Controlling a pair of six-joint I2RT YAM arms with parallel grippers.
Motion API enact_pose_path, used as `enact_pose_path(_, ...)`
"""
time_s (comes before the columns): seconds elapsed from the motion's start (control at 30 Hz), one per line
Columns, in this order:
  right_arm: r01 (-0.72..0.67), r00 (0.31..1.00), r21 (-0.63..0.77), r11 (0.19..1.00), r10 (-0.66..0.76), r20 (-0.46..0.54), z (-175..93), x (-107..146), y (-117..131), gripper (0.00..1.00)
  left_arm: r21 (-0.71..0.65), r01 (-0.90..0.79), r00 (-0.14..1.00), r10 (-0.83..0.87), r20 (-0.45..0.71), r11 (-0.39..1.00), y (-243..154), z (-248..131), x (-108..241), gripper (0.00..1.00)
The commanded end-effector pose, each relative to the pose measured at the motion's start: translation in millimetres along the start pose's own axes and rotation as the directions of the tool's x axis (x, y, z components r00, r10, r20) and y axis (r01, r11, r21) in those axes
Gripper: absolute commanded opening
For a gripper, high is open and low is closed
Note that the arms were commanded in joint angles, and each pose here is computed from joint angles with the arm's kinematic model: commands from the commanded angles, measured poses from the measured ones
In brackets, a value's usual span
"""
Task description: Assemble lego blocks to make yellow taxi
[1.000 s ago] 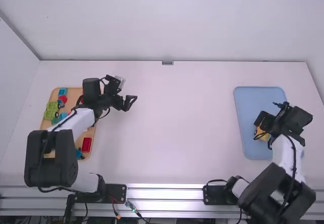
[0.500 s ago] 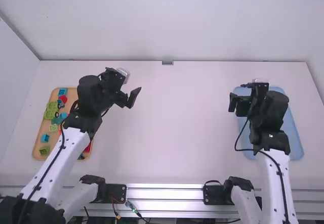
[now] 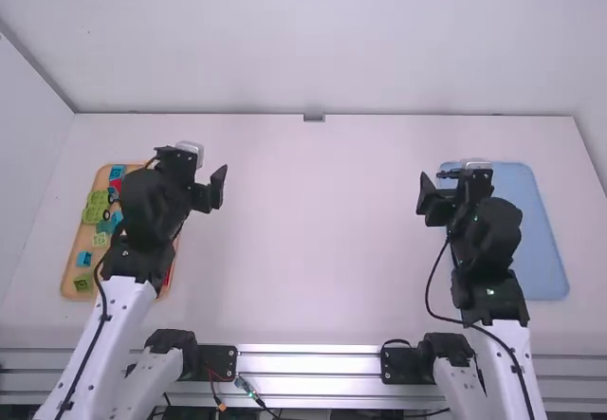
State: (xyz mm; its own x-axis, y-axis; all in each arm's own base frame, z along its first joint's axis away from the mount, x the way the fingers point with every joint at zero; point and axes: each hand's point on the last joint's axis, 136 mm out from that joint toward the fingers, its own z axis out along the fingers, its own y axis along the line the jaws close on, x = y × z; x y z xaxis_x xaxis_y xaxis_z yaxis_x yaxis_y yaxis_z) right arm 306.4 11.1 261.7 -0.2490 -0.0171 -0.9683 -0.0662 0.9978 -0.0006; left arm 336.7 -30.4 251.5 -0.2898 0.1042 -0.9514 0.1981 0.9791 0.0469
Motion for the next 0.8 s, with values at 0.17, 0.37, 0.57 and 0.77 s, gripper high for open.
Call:
enact_pose_path(0.17,-0.016,0.998,0.048,0.999,0.013,0.067,-17,22,-7,0.65,-0.175,0.104,0.995,-0.102,0.021,0.979,23,-25,32,0.66)
enact_pose_path(0.37,-0.016,0.998,0.048,0.999,0.013,0.067,-25,56,-6,0.51,-0.175,0.104,0.995,-0.102,0.021,0.979,18,-36,64,0.53)
enact_pose_path(0.57,-0.016,0.998,0.048,0.999,0.013,0.067,-28,93,-5,0.37,-0.175,0.104,0.995,-0.102,0.021,0.979,12,-44,101,0.38)
enact_pose_path(0.77,-0.016,0.998,0.048,0.999,0.013,0.067,-27,123,-5,0.26,-0.175,0.104,0.995,-0.102,0.021,0.979,9,-46,133,0.26)
